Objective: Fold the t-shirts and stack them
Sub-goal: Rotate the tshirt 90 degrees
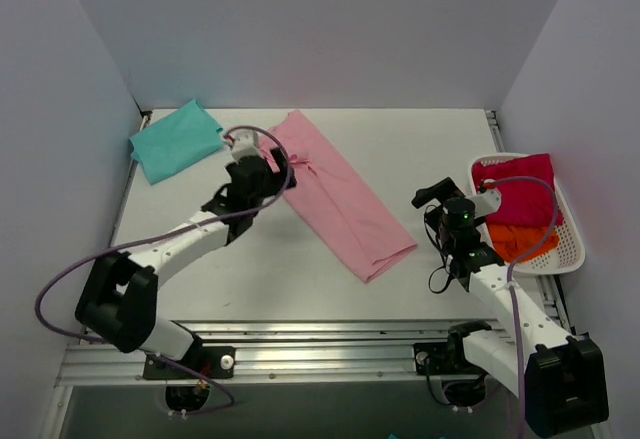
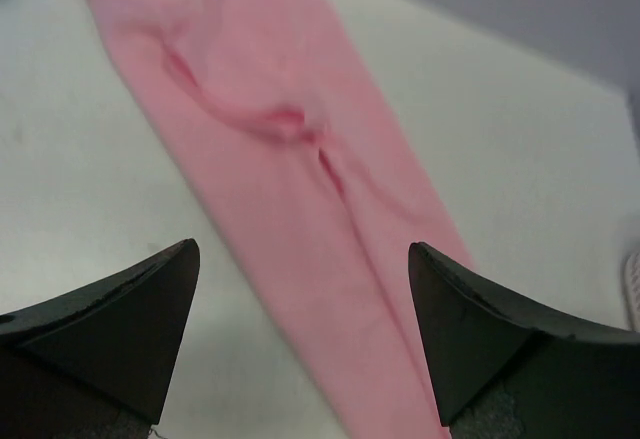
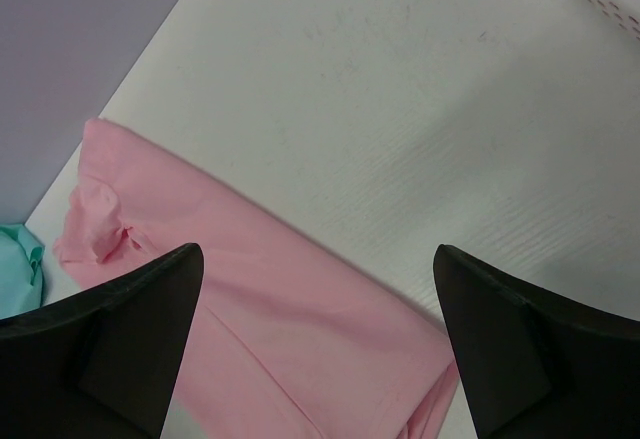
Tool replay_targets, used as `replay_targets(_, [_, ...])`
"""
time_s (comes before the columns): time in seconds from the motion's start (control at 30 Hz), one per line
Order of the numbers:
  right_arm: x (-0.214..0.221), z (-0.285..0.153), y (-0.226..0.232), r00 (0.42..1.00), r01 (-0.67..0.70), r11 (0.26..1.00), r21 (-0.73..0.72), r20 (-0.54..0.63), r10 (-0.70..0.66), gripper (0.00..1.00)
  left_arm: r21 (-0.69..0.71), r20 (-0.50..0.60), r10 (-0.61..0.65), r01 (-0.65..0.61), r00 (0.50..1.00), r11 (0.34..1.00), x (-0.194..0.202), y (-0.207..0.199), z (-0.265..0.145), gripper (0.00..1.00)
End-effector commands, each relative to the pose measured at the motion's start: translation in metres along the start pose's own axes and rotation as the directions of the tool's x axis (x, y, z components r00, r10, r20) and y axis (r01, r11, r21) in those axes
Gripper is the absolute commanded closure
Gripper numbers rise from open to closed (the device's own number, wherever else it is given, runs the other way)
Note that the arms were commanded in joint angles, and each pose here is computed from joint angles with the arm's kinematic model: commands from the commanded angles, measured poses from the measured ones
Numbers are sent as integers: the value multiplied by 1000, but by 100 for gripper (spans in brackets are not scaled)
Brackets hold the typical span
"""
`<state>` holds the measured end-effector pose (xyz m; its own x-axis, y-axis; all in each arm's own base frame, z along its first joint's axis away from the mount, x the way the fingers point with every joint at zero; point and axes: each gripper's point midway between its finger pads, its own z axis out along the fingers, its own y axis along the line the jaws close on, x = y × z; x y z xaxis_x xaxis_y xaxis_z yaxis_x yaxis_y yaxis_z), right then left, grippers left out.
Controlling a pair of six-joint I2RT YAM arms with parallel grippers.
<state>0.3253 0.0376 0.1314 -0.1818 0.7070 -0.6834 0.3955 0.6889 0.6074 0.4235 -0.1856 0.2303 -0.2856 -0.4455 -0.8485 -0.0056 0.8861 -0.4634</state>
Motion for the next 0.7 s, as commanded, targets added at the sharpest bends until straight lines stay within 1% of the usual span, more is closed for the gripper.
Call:
replay_targets(0.0, [-6,1,5,999,6,1000,-5,37,-6,5,-48,-214,-28,18,976,999,119,1,-19,6])
replay_targets(0.03, [-6,1,4,999,9,1000,-3,37,-9,5,-26,-241,-14,8,970,1000,144,-17,-35,6])
replay_targets(0.07, [-7,0,3,999,12,1000,3,42,-12,5,-21,-250,-18,13,968,1000,154,-25,-42,6])
replay_targets(0.1, [-8,-1,1,999,17,1000,13,44,-18,5,-20,-261,-36,32,965,999,164,-32,-50,6])
replay_targets(0.13, [-9,-2,0,999,18,1000,18,48,-19,5,14,-290,-57,63,955,998,182,-43,-63,6])
replay_targets(0.17, [-10,-3,-1,998,20,1000,21,54,-21,5,34,-311,-83,99,947,995,192,-51,-70,6])
replay_targets(0.23, [-13,-4,-2,998,19,1000,25,67,-20,4,65,-333,-153,184,930,981,206,-67,-80,6])
replay_targets(0.3, [-14,-5,-3,998,23,999,33,65,-25,5,97,-362,-172,220,916,971,222,-85,-94,6])
replay_targets(0.37, [-14,-5,-3,997,25,999,36,67,-27,5,114,-407,-198,265,892,957,236,-100,-105,6])
replay_targets(0.43, [-14,-4,-5,997,26,999,43,68,-29,5,127,-444,-229,314,866,941,248,-112,-108,6])
replay_targets(0.5, [-14,-4,-7,997,28,998,51,68,-31,4,137,-479,-228,329,848,934,262,-120,-112,6])
replay_targets(0.67, [-17,-4,-8,996,27,998,61,81,-32,4,115,-524,-261,371,811,921,280,-129,-125,4])
